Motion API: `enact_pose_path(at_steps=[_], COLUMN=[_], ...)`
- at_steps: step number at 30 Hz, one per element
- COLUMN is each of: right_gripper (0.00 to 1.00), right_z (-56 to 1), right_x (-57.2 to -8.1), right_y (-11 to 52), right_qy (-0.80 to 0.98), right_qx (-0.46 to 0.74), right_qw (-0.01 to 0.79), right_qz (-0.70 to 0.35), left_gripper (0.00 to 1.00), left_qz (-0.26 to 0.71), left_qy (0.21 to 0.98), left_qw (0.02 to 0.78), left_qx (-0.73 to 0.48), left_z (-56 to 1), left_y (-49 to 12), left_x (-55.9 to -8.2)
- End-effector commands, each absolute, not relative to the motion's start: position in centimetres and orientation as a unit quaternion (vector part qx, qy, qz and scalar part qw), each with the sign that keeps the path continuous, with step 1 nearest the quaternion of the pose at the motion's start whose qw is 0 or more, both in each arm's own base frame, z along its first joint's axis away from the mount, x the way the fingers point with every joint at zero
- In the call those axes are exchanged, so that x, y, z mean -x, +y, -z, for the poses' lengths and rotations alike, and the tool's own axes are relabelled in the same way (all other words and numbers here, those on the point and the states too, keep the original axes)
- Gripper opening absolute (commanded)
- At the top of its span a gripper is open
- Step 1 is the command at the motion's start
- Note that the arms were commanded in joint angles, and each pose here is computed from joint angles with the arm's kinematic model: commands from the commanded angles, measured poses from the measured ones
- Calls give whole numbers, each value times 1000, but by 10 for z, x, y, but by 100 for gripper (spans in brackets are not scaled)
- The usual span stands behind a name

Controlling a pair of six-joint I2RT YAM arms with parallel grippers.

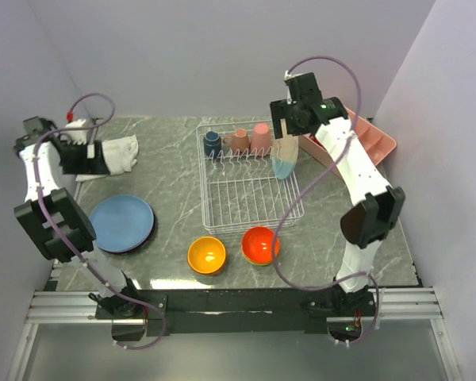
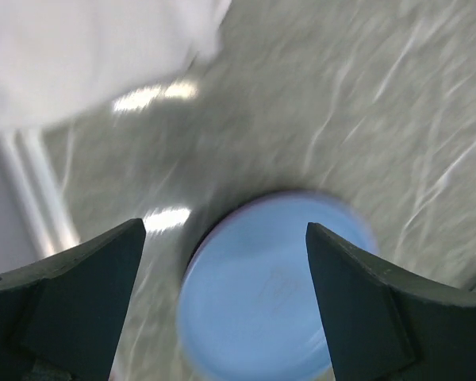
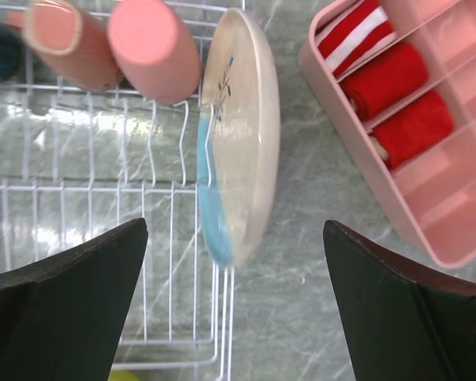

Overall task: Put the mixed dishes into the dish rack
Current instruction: Insert the plate into the dish rack, then pick up the plate at the center of the board.

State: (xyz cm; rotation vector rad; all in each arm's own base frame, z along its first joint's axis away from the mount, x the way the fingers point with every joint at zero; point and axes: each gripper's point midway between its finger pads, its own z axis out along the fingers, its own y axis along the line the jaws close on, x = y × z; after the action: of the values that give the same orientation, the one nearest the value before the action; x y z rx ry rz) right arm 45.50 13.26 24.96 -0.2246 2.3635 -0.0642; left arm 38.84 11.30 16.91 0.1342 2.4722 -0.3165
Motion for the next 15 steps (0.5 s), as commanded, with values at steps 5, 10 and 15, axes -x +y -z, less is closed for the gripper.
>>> enact_pose_path(at_steps=[5, 10, 15], right_gripper=[100, 100, 100], right_z=[-318, -316, -315], right_x=[-437, -441, -439], right_y=[145, 151, 153], right_qy=[884, 883, 885], right_qx=[107, 113, 129], right_qw=[456, 455, 448], right_qz=[3, -5, -7], left_gripper=[85, 81, 64], left_qz=[119, 66, 73], left_qy=[974, 979, 985], left_qw=[170, 175, 151], left_qx=[-88, -78, -46], left_z=[-110, -101, -89], left_y=[147, 162, 157], left_x=[-295, -289, -278])
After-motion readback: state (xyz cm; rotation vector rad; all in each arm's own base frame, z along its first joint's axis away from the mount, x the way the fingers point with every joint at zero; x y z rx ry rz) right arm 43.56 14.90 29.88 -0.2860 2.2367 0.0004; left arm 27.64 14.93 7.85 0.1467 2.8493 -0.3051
